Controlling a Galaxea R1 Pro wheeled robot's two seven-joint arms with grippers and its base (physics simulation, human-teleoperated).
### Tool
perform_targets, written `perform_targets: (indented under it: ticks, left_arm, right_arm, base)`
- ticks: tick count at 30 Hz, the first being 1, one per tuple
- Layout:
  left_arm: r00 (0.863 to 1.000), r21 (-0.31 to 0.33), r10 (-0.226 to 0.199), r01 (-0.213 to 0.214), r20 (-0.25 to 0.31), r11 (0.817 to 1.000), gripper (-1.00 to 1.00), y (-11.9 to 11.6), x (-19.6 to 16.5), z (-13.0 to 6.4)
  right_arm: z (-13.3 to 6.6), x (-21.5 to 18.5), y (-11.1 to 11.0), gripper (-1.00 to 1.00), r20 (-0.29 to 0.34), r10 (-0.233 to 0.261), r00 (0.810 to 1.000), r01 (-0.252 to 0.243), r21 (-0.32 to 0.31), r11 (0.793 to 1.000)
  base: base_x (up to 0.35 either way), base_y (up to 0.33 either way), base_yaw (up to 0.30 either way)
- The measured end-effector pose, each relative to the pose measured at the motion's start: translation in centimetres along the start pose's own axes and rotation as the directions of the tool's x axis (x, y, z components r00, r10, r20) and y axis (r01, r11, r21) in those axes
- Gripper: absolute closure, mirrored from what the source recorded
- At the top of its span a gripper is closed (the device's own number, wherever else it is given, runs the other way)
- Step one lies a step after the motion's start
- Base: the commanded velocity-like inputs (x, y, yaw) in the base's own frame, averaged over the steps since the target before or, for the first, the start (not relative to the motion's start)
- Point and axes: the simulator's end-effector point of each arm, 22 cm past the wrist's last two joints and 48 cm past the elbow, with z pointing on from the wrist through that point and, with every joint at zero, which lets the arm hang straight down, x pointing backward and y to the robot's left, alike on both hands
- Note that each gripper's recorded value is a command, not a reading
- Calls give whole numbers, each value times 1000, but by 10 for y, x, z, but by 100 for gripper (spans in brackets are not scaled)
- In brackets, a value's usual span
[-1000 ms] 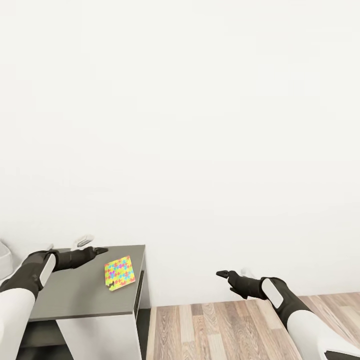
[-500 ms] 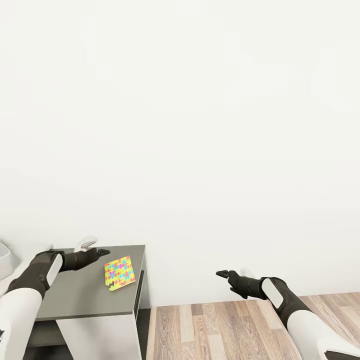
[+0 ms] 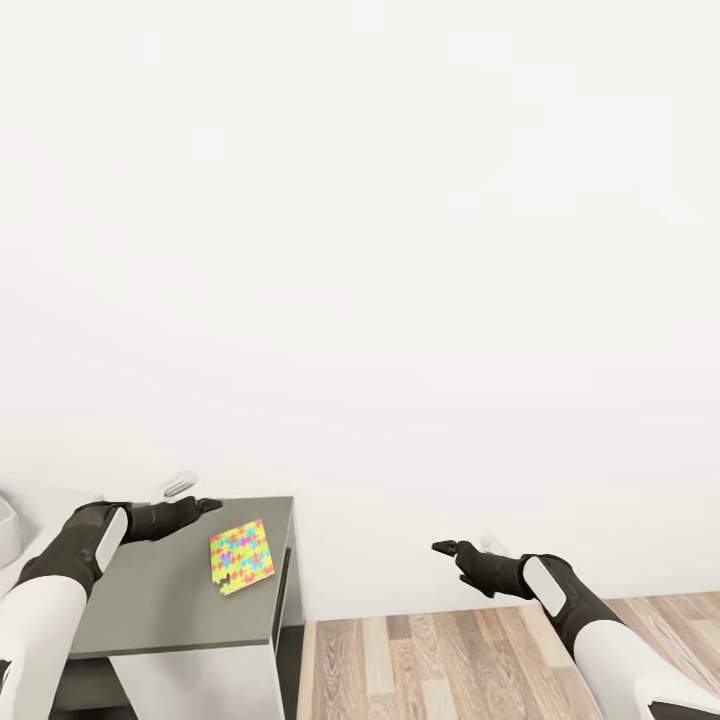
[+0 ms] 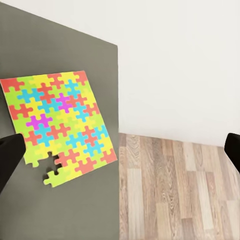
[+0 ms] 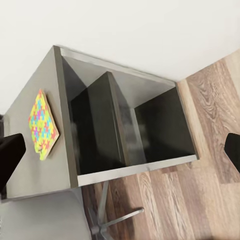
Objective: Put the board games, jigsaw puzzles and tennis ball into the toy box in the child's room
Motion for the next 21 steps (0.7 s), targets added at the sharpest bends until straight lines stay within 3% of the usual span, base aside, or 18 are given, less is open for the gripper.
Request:
perform_targets:
  ticks: [21]
  left_arm:
    - [1000,-7,-5,5,-14,1000,-100,5,7,7]
  right_arm:
    - [6,5,-7,-100,-10,9,1000,-9,8,1000]
  base:
    - [13,5,2]
